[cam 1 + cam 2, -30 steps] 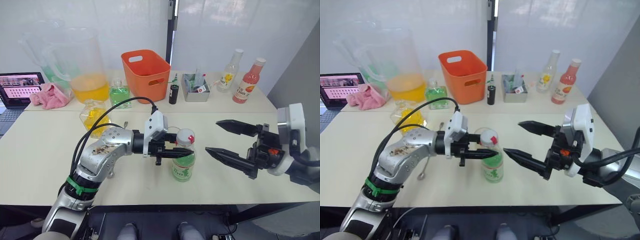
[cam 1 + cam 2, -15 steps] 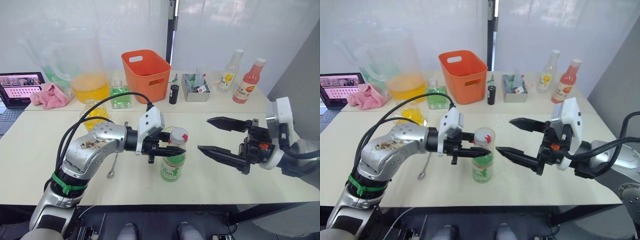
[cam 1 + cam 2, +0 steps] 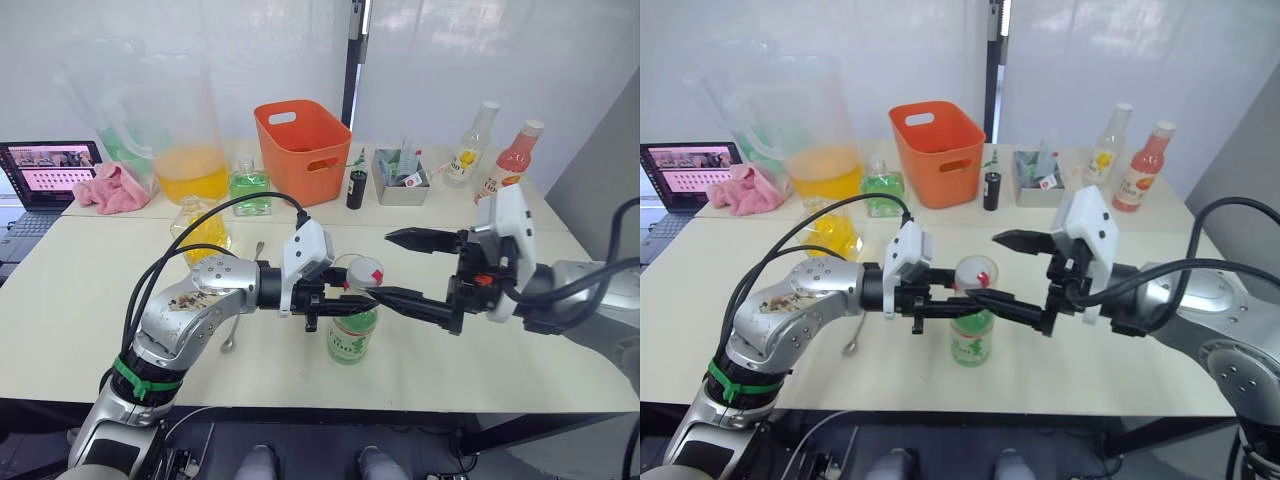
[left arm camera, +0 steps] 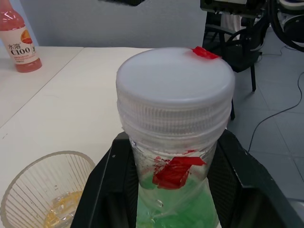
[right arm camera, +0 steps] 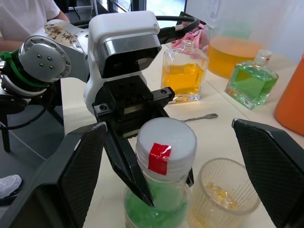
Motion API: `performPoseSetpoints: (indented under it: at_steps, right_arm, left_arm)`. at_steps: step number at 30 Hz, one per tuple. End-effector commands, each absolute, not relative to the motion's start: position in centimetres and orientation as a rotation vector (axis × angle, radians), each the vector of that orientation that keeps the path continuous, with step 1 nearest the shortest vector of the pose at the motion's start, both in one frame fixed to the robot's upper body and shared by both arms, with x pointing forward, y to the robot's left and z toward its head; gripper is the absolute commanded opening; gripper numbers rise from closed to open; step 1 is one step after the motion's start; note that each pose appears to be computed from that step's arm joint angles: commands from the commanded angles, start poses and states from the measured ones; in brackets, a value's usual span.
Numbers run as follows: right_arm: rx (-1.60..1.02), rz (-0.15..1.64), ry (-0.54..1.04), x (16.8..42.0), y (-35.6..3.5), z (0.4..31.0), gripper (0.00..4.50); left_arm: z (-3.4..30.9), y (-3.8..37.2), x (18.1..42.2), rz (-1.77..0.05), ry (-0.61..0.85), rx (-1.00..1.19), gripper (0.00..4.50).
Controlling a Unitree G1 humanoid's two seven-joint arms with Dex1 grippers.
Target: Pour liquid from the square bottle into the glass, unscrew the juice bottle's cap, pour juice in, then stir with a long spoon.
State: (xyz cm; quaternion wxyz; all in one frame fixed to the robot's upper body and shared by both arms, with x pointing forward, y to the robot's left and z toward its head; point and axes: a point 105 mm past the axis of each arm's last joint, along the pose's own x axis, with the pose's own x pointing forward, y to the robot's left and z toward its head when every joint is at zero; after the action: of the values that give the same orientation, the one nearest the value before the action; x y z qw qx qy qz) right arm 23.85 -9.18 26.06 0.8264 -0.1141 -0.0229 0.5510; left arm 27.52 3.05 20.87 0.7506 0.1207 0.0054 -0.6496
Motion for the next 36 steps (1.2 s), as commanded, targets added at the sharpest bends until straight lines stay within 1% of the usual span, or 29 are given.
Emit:
performPoseSetpoints:
  at_steps: [1,5,8,13,14,17,20,23,26,29,32,36]
  right_arm:
    - [-0.258,1.159,-0.057,24.1,-8.6,26.3,4.50]
    - [-0.245,1.148,-0.038,24.7,-8.1,25.9,4.50]
    - [-0.238,1.141,-0.025,24.9,-7.9,25.7,3.66]
    - [-0.229,1.118,-0.002,25.3,-8.1,25.3,1.92]
    - [-0.229,1.121,-0.002,25.3,-8.1,25.3,1.72]
    - [-0.237,1.145,-0.008,25.1,-8.1,25.3,1.72]
    - [-0.281,1.245,-0.013,24.7,-8.0,25.0,1.72]
    - [-0.322,1.349,-0.007,25.1,-8.3,24.4,1.72]
    - [-0.384,1.443,-0.011,25.8,-8.7,24.2,1.72]
    - [-0.416,1.608,-0.021,26.9,-8.6,24.6,1.72]
    - [-0.455,1.717,-0.035,28.1,-8.3,24.8,1.72]
    - [-0.458,1.788,-0.031,29.6,-7.8,25.5,1.72]
  left_arm:
    - [19.6,3.1,27.8,-1.395,0.073,0.265,1.45]
    - [19.7,3.0,27.9,-1.396,0.073,0.263,1.44]
    - [19.7,3.0,27.9,-1.397,0.073,0.263,1.44]
    - [19.8,3.0,27.9,-1.397,0.074,0.260,1.44]
    - [19.8,3.0,27.9,-1.397,0.074,0.259,1.44]
    - [19.8,3.0,27.8,-1.399,0.075,0.259,1.44]
    - [19.9,3.0,27.9,-1.400,0.074,0.263,1.44]
    - [20.0,3.0,27.9,-1.402,0.075,0.266,1.44]
    - [20.0,2.9,27.8,-1.401,0.076,0.268,1.44]
    - [20.1,3.0,27.7,-1.395,0.077,0.268,1.43]
    - [20.1,3.0,27.6,-1.389,0.080,0.267,1.43]
    - [20.2,3.1,27.5,-1.372,0.082,0.263,1.43]
